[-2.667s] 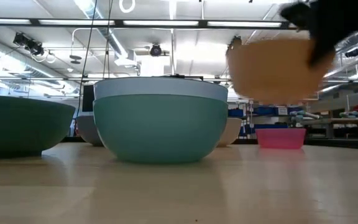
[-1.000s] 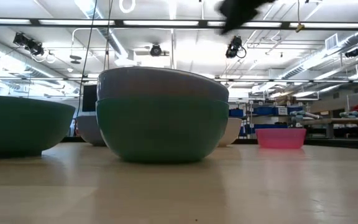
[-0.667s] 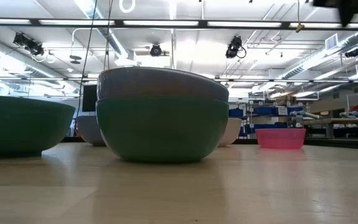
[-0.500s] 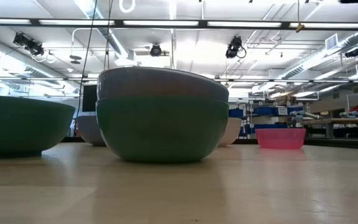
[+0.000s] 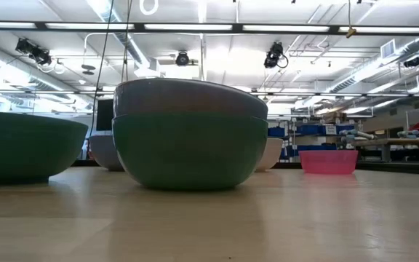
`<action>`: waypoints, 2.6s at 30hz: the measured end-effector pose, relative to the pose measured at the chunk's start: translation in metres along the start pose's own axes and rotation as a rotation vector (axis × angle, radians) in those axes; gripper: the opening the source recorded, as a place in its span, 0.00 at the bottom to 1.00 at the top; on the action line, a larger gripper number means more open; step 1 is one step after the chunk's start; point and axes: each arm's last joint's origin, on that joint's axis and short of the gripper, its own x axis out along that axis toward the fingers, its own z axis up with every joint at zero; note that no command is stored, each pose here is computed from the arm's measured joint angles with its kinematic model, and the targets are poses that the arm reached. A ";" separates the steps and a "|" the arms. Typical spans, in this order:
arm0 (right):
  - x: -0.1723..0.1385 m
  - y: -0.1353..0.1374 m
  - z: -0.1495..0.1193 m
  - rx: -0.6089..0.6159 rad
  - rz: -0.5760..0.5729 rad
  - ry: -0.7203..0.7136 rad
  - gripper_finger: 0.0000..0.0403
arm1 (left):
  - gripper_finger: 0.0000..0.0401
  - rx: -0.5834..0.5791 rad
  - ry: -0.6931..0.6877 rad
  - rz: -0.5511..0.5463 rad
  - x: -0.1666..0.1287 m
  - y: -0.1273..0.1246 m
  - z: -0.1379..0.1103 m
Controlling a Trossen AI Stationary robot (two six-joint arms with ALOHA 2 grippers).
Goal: Nest bowls inside each other
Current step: Stack the pink bowl on top of the light orange bowl, then stack the dark green bowl on top of the pink bowl
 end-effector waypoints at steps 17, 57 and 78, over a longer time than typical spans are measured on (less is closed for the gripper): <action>0.051 -0.007 -0.010 0.054 0.004 0.014 0.45 | 0.15 -0.006 -0.002 -0.002 0.000 0.000 0.000; -0.067 -0.005 0.170 -0.442 0.358 -0.944 0.00 | 0.15 0.003 -0.033 0.028 0.000 0.001 0.001; -0.015 -0.005 0.197 -0.394 0.324 -0.750 0.29 | 0.15 0.003 -0.032 0.026 0.000 0.001 0.001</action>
